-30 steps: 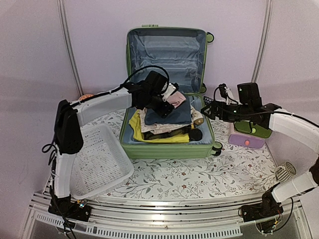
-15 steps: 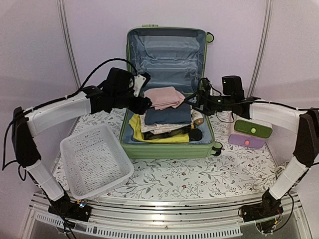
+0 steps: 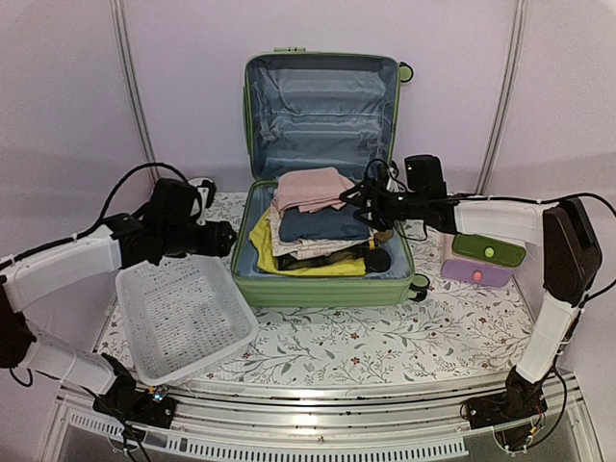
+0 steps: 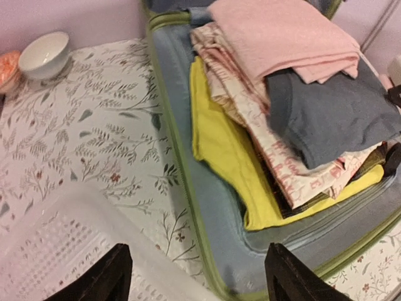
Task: Open, take out, and arrange the luggage
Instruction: Move the bin to the center of the board, then move the clothes to the opened luggage, then pick up the clothes from the opened luggage.
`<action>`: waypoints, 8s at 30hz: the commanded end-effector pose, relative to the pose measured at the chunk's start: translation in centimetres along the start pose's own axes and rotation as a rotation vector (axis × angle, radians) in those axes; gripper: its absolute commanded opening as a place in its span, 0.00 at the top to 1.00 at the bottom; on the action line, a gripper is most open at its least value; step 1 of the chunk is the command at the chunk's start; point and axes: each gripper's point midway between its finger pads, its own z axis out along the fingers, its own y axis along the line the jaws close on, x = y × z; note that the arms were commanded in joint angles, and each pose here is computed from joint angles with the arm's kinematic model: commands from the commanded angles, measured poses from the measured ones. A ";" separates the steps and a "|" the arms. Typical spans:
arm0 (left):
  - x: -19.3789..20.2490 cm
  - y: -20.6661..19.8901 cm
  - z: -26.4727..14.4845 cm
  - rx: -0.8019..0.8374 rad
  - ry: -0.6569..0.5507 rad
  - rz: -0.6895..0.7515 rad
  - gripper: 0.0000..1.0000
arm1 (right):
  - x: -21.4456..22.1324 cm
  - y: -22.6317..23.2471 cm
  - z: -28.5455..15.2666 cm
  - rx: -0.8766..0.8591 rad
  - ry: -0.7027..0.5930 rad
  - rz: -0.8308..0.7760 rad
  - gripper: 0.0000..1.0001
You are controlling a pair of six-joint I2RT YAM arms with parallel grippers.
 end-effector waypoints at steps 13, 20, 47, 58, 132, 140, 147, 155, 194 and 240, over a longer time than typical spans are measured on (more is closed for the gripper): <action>8.9 11.2 3.9 -0.073 -0.017 -0.696 0.45 | -1.2 1.2 1.0 0.005 -0.103 0.045 0.24; 9.8 12.4 8.3 -0.060 -0.005 -0.715 0.73 | -1.2 0.9 0.9 0.020 -0.113 0.058 0.24; -1.5 10.7 6.7 -0.008 -0.205 -0.459 0.43 | -1.2 2.1 -1.3 0.030 -0.135 -0.016 0.24; -6.9 5.8 -1.2 0.092 -0.346 -0.285 0.39 | -2.7 1.6 2.6 -0.016 -0.137 0.087 0.27; -6.1 -11.2 -7.4 0.628 -0.352 0.153 0.40 | 7.8 3.2 -7.1 -0.029 -0.121 0.037 0.98; -5.2 -13.1 -6.0 0.655 -0.302 0.193 0.42 | 11.0 -0.6 -8.3 0.034 -0.038 0.006 0.94; -3.6 -14.2 -4.6 0.653 -0.249 0.192 0.41 | 11.2 -3.7 -9.6 0.217 -0.039 -0.094 0.32; -3.1 -13.9 -4.4 0.623 -0.242 0.194 0.41 | 6.8 -2.1 -10.5 0.274 0.009 -0.373 0.32; -2.6 -12.4 -2.3 0.568 -0.212 0.095 0.50 | 0.7 6.7 -4.3 0.000 0.124 -0.612 0.97; -5.2 -13.8 -2.7 0.729 -0.390 0.030 0.45 | 2.2 13.1 -8.6 -0.178 0.138 -0.581 0.97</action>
